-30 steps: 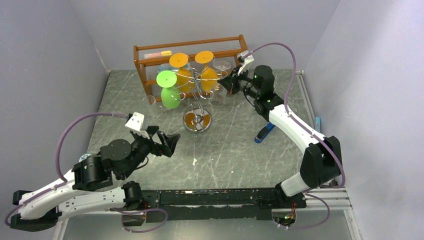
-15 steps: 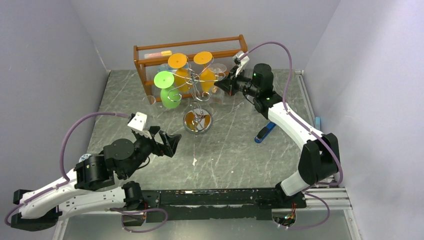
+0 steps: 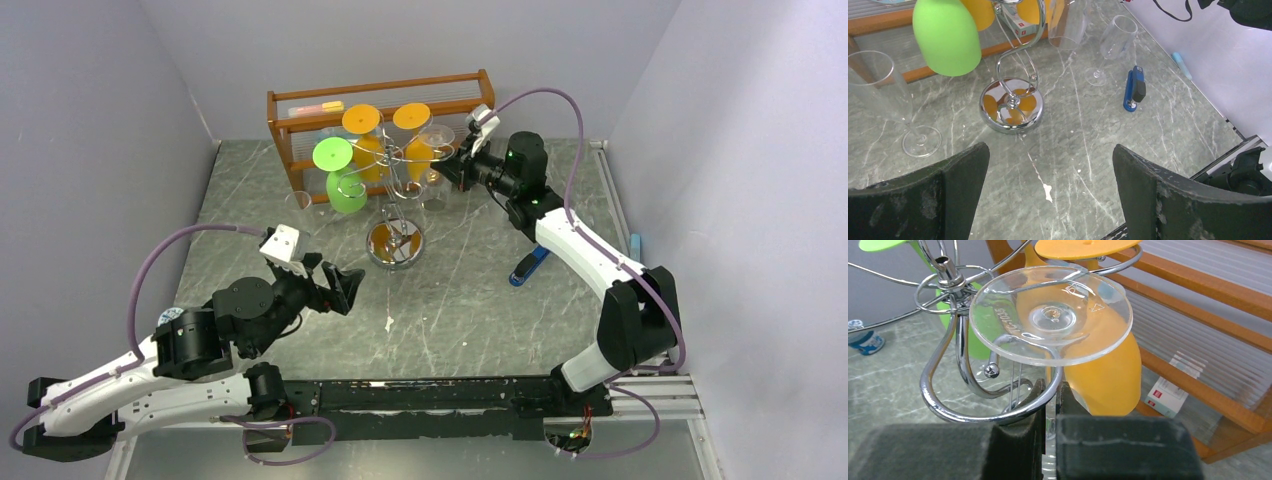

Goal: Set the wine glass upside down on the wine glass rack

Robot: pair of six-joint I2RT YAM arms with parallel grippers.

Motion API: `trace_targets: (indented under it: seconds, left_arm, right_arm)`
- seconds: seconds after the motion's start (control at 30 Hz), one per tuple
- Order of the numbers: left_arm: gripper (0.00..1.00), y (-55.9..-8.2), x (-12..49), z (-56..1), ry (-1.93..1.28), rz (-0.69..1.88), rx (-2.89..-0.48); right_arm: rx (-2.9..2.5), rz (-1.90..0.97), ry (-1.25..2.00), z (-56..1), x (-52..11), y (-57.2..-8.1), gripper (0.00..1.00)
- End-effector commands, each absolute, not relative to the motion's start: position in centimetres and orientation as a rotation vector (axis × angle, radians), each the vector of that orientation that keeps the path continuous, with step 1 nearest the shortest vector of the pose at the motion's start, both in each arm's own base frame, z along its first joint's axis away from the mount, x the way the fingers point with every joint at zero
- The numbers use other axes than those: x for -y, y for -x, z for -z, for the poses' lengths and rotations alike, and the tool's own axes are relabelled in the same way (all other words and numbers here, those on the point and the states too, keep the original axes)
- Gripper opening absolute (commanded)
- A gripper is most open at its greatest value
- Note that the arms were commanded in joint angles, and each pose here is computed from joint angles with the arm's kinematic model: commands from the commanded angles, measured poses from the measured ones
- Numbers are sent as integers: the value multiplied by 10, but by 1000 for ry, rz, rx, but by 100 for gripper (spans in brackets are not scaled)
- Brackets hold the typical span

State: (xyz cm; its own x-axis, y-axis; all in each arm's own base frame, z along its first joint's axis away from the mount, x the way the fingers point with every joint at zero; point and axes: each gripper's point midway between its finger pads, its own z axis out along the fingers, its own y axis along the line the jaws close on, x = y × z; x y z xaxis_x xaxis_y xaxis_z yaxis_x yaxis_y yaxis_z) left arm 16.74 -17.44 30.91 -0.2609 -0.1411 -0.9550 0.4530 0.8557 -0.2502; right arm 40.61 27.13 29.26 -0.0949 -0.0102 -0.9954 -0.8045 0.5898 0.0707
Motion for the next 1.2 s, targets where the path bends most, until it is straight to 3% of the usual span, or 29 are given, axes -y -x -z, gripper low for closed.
trace_targets:
  seconds: [0.0, 0.67, 1.17]
  left_arm:
    - [96, -169, 175, -305, -233, 562, -1752]
    - [97, -172, 179, -296, -246, 530, -1771]
    - [97, -170, 180, -295, -241, 545, -1774]
  right_arm:
    - [-1395, -668, 738, -317, -266, -411, 0]
    - [-1261, -765, 923, -316, -278, -371, 0]
    - [-1235, -686, 741, -336, -251, -371, 0]
